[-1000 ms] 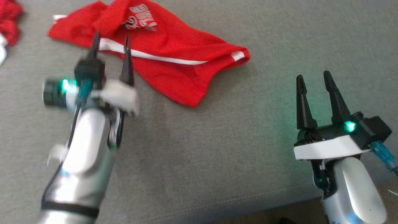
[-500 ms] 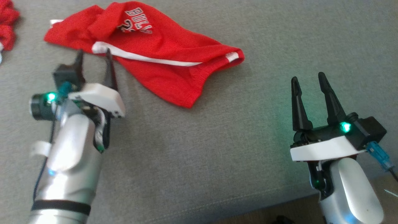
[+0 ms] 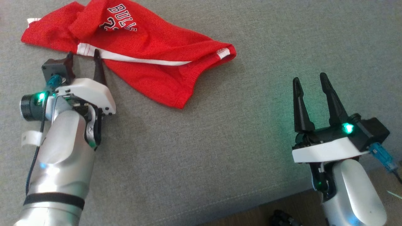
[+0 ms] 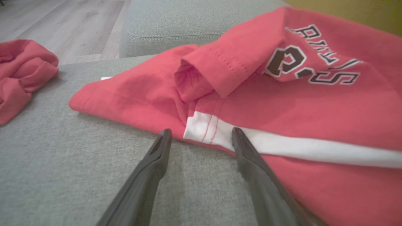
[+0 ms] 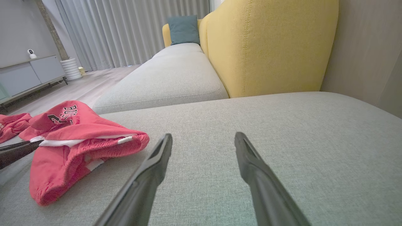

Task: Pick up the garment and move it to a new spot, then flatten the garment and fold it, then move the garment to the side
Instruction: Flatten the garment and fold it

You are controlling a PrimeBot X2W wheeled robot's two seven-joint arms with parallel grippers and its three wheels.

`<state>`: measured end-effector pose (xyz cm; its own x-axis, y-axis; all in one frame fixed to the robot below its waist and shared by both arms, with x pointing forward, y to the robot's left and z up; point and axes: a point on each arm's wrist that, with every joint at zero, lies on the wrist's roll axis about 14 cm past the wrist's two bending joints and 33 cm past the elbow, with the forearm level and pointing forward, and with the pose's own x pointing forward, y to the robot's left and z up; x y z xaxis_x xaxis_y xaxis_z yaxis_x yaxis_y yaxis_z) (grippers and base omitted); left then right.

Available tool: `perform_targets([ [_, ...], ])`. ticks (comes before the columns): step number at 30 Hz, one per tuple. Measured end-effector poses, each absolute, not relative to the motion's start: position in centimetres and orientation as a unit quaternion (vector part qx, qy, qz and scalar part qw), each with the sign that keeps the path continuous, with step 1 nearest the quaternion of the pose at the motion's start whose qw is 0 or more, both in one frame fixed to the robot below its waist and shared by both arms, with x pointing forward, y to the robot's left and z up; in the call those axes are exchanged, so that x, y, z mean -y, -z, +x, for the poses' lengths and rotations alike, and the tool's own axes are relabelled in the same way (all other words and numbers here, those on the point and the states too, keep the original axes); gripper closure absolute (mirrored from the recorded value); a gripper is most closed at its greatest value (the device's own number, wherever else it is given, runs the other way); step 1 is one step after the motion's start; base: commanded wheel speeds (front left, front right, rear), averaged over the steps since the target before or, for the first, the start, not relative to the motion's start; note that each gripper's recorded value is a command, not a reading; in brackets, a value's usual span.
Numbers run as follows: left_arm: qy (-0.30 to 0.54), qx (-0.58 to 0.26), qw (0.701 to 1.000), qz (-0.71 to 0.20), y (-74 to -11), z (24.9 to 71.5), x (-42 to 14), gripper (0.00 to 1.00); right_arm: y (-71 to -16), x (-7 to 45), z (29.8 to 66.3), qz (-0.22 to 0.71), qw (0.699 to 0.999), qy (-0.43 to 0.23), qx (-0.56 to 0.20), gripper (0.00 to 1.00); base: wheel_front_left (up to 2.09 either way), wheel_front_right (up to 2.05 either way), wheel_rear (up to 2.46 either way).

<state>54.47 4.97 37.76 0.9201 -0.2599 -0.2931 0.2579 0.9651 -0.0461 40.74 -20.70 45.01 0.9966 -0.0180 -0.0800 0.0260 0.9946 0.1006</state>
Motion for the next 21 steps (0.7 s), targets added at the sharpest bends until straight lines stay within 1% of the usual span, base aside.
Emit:
perform_targets([
  [1,0.134,-0.151,0.979,-0.003,-37.7,54.5,-4.9,0.51,-45.0,20.7,40.7,0.052,0.998,0.012,-0.040,0.00,0.00,0.00,0.00],
  [3,0.135,-0.150,0.979,-0.002,-37.8,54.8,-4.8,0.78,-44.9,20.7,40.7,0.052,0.998,0.012,-0.041,0.00,0.00,0.00,0.00],
  [4,0.135,-0.148,0.980,-0.001,-37.9,55.0,-4.8,0.96,-44.9,20.7,40.8,0.052,0.998,0.012,-0.041,0.00,0.00,0.00,0.00],
  [5,0.137,-0.147,0.980,-0.002,-38.0,55.1,-4.7,1.00,-44.9,20.7,40.8,0.052,0.998,0.012,-0.041,0.00,0.00,0.00,0.00],
  [11,0.136,-0.139,0.981,0.000,-38.6,55.0,-5.0,1.00,-45.1,20.4,41.0,0.054,0.998,0.007,-0.036,0.00,0.00,0.00,0.00],
  [17,0.133,-0.091,0.987,-0.015,-41.7,54.9,-5.2,1.00,-46.0,20.0,41.2,0.057,0.998,0.000,-0.023,0.00,0.00,0.00,0.00],
  [21,0.140,-0.064,0.988,-0.028,-43.5,53.1,-5.0,1.00,-46.0,19.7,40.8,0.058,0.998,-0.003,-0.025,0.00,0.00,0.00,0.00],
])
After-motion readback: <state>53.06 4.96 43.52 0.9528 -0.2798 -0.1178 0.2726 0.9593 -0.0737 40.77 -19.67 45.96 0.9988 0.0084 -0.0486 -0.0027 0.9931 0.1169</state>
